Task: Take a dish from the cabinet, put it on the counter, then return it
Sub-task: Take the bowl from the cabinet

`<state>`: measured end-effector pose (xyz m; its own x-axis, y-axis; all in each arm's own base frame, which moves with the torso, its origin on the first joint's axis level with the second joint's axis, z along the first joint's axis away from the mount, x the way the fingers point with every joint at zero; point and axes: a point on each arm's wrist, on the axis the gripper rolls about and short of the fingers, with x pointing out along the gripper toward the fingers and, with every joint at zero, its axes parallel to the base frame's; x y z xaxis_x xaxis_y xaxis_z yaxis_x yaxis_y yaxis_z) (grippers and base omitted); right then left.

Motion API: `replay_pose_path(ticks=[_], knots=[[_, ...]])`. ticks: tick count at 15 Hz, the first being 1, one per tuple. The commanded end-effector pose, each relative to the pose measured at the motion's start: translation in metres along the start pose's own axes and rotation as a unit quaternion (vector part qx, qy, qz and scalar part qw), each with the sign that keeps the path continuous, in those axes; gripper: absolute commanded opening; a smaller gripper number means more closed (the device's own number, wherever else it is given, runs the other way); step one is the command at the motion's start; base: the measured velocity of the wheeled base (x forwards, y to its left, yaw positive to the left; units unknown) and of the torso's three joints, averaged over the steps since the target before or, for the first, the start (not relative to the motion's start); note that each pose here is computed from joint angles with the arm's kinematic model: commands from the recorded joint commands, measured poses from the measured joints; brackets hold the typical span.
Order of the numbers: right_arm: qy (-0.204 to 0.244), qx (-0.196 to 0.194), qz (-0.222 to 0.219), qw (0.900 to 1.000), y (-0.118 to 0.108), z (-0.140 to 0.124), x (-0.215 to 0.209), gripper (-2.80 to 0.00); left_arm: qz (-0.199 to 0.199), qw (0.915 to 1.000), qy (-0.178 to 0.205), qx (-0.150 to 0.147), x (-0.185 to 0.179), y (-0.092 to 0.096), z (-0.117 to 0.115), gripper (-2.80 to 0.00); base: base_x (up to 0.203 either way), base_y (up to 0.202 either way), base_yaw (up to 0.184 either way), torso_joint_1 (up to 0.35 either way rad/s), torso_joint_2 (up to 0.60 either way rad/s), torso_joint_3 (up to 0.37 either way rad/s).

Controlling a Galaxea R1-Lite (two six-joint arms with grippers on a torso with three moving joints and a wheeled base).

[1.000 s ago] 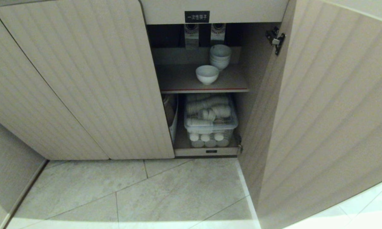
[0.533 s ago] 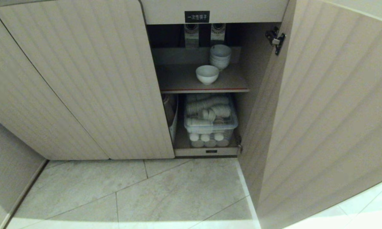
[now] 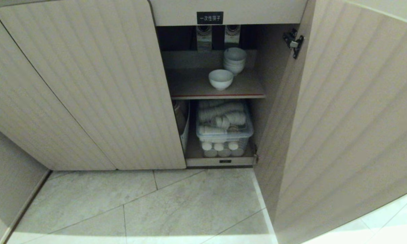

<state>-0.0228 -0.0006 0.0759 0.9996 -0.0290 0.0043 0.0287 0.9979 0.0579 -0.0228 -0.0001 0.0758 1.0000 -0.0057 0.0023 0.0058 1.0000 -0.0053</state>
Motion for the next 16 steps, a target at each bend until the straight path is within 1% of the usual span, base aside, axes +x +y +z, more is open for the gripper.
replay_pose_path(ticks=[1, 11, 12, 16], knots=[[0.0, 0.0, 0.0, 1.0, 0.0, 0.0, 0.0, -2.8, 0.0, 1.0, 0.0, 0.0, 0.0, 0.0, 0.0, -2.8, 0.0, 0.0, 0.0, 0.0, 0.0, 0.0], [0.0, 0.0, 0.0, 1.0, 0.0, 0.0, 0.0, -2.8, 0.0, 1.0, 0.0, 0.0, 0.0, 0.0, 0.0, -2.8, 0.0, 0.005, -0.001, 0.0, 0.0, 0.0], [0.0, 0.0, 0.0, 1.0, 0.0, 0.0, 0.0, -2.8, 0.0, 1.0, 0.0, 0.0, 0.0, 0.0, 0.0, -2.8, 0.001, 0.109, -0.001, 0.002, 0.0, 0.0], [-0.001, 0.0, 0.0, 1.0, 0.0, 0.0002, 0.0, -2.8, 0.0, 1.0, 0.0, 0.0, 0.0, 0.0, 0.0, -2.8, 0.0, 0.192, 0.0, 0.003, 0.0, 0.002]])
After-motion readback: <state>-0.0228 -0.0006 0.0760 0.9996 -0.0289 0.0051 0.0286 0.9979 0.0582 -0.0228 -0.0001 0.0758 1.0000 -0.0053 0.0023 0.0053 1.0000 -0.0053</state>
